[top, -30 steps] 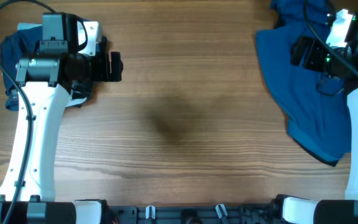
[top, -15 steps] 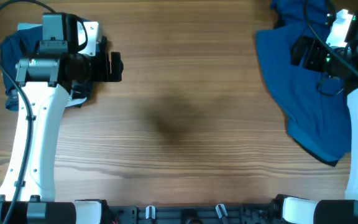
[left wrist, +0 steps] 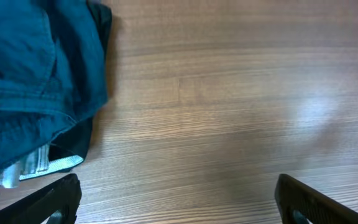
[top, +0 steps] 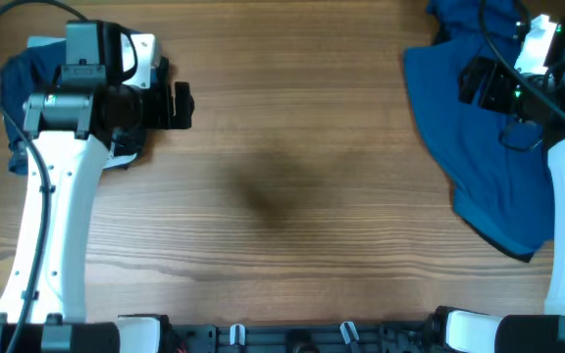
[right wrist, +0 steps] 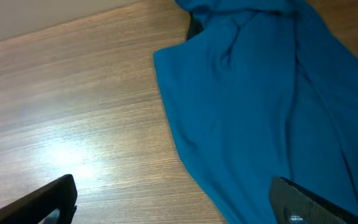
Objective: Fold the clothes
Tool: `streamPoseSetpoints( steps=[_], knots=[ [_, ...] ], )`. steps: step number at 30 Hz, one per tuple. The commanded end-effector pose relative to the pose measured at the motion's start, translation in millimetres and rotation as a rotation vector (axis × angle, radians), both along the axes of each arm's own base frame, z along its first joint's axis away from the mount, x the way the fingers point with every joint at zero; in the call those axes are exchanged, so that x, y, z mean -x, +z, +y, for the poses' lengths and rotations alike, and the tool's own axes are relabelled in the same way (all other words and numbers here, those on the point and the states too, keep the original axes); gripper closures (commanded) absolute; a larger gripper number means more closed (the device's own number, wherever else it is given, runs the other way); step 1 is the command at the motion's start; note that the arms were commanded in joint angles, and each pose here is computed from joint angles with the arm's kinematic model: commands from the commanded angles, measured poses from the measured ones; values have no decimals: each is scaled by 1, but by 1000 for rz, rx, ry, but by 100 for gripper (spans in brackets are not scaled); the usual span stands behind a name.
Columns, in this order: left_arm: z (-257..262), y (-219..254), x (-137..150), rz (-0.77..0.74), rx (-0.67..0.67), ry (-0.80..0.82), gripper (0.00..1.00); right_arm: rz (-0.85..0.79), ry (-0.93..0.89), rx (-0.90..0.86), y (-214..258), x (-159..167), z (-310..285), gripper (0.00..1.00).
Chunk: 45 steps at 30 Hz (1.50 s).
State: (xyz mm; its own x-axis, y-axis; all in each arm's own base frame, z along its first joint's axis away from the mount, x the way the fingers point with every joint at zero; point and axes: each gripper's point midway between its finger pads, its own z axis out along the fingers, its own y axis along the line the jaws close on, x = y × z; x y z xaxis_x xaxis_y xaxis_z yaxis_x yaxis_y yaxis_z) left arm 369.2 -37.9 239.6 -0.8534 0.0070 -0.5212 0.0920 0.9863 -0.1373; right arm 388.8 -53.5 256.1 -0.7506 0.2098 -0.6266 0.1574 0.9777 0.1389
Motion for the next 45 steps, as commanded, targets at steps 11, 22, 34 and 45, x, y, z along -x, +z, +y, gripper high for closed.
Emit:
streamPoseSetpoints(
  steps=[11, 22, 34, 45],
  knots=[
    [-3, 137, 85, -696, 57, -32, 0, -18, -10, 26, 8, 0, -5, 0],
    [-7, 17, 101, -944, 103, -43, 0, -18, -10, 26, 8, 0, -5, 1],
    [-4, -46, 120, -1008, 96, -35, 0, -18, -10, 26, 8, 0, -5, 0],
    [9, -78, 126, -956, 72, 13, 0, -18, -10, 26, 8, 0, -5, 0]
  ],
)
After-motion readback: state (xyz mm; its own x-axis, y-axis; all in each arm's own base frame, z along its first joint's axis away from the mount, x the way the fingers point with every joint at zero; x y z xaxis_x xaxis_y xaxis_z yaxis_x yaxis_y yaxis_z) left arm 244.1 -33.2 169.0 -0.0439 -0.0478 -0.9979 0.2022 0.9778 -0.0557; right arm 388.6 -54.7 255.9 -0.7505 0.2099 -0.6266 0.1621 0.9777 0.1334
